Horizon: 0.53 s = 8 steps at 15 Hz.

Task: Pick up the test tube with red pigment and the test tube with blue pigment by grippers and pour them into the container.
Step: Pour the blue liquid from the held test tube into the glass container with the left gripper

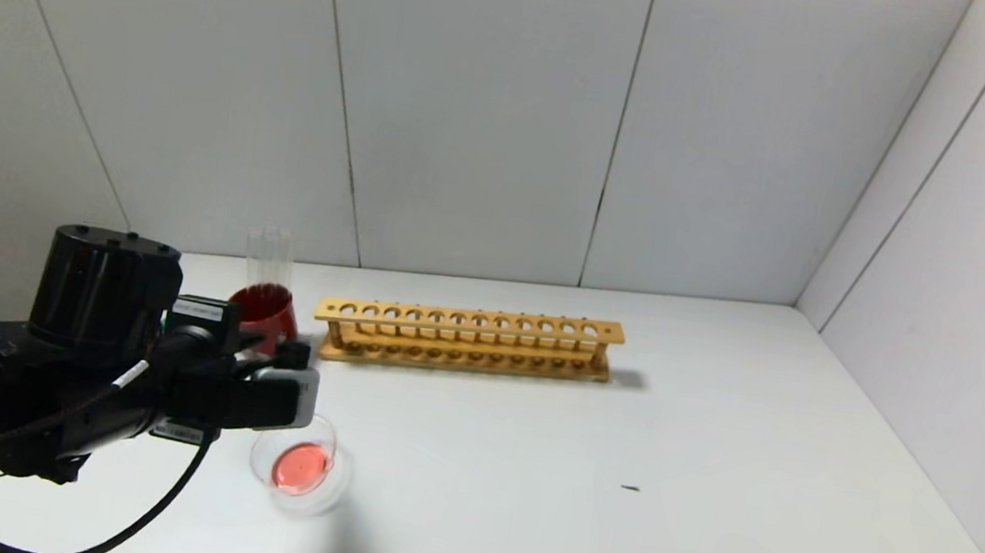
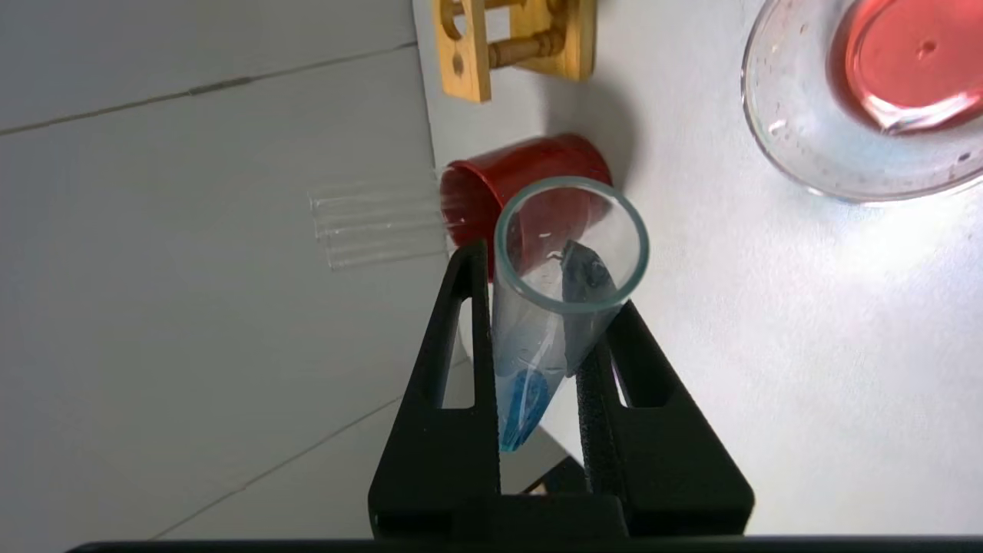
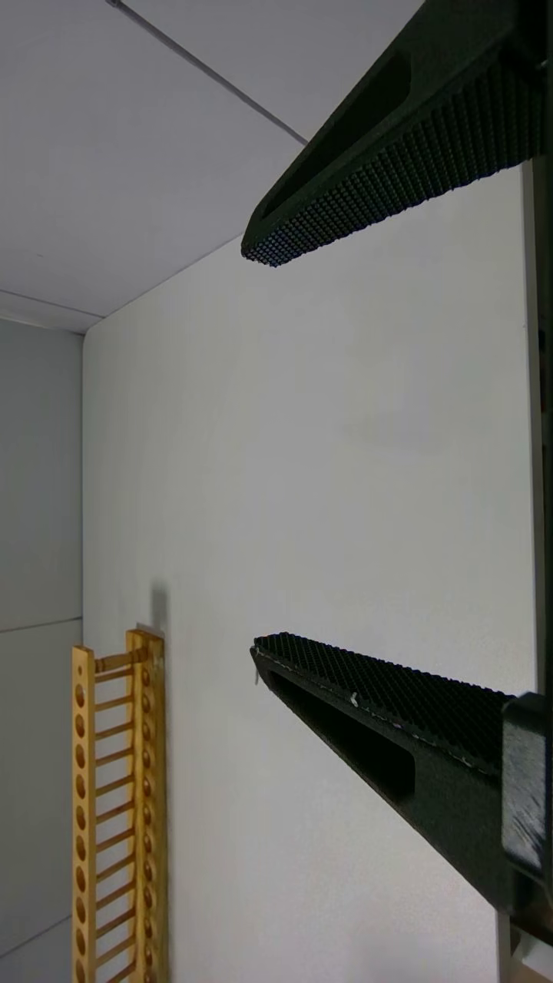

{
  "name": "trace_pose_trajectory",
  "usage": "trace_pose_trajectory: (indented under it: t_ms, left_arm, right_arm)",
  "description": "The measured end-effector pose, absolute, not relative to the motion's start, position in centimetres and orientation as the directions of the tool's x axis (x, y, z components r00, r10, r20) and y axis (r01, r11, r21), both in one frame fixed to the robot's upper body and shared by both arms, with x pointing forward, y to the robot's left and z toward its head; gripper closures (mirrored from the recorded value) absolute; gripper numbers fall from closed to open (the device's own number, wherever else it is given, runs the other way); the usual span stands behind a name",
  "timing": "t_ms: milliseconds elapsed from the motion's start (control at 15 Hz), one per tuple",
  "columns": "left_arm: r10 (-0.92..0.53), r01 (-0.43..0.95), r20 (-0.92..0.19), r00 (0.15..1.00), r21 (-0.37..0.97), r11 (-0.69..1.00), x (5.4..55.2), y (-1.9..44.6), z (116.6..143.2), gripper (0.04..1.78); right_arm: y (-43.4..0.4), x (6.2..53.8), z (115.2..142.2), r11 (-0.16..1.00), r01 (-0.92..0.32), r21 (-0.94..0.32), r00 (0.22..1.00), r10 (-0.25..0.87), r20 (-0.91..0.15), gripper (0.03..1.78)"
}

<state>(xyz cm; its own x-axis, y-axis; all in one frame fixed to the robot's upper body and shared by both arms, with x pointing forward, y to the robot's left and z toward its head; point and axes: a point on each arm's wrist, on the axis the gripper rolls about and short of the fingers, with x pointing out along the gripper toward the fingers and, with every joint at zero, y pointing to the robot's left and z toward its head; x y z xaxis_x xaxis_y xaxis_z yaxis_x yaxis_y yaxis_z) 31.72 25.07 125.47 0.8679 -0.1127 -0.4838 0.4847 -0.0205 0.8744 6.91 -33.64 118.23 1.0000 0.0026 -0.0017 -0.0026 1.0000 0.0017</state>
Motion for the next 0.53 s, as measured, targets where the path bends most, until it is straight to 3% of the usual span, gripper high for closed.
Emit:
trace_pose_trajectory:
  t_ms: [533]
  left_arm:
    - [-0.053,0.535,-0.544,0.838,0.836,-0.121,32.5,25.1,123.6,1.49]
  right_arm:
    - [-33.6,6.9,118.2,1.0,-0.003,0.002,1.0,0.003,-0.002,0.06]
